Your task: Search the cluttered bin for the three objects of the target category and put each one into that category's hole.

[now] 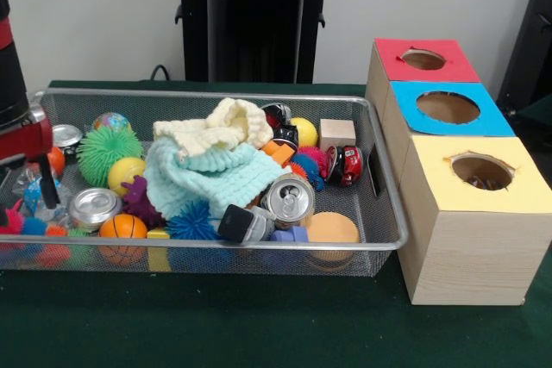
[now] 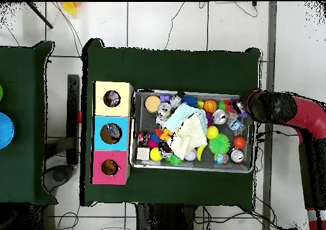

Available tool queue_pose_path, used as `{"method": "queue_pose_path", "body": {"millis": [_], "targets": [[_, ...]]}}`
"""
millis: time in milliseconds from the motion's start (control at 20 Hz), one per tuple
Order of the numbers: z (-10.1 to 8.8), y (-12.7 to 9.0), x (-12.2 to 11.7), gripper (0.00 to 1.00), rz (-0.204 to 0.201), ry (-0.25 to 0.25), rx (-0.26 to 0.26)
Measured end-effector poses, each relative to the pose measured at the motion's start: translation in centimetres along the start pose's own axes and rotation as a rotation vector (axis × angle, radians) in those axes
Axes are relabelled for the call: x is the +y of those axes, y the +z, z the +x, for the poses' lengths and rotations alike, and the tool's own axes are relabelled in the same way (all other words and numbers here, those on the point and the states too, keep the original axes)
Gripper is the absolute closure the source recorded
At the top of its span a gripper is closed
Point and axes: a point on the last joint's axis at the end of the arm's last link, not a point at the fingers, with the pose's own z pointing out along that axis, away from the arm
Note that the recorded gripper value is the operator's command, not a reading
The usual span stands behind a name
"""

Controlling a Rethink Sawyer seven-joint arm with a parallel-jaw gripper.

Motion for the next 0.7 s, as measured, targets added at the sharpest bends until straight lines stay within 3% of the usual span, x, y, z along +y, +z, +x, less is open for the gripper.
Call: {"method": "queue_pose_path", "body": {"millis": [700], "targets": [[3.6,-0.6,-0.9,0.00,-0.007,0.037,0.009]]}}
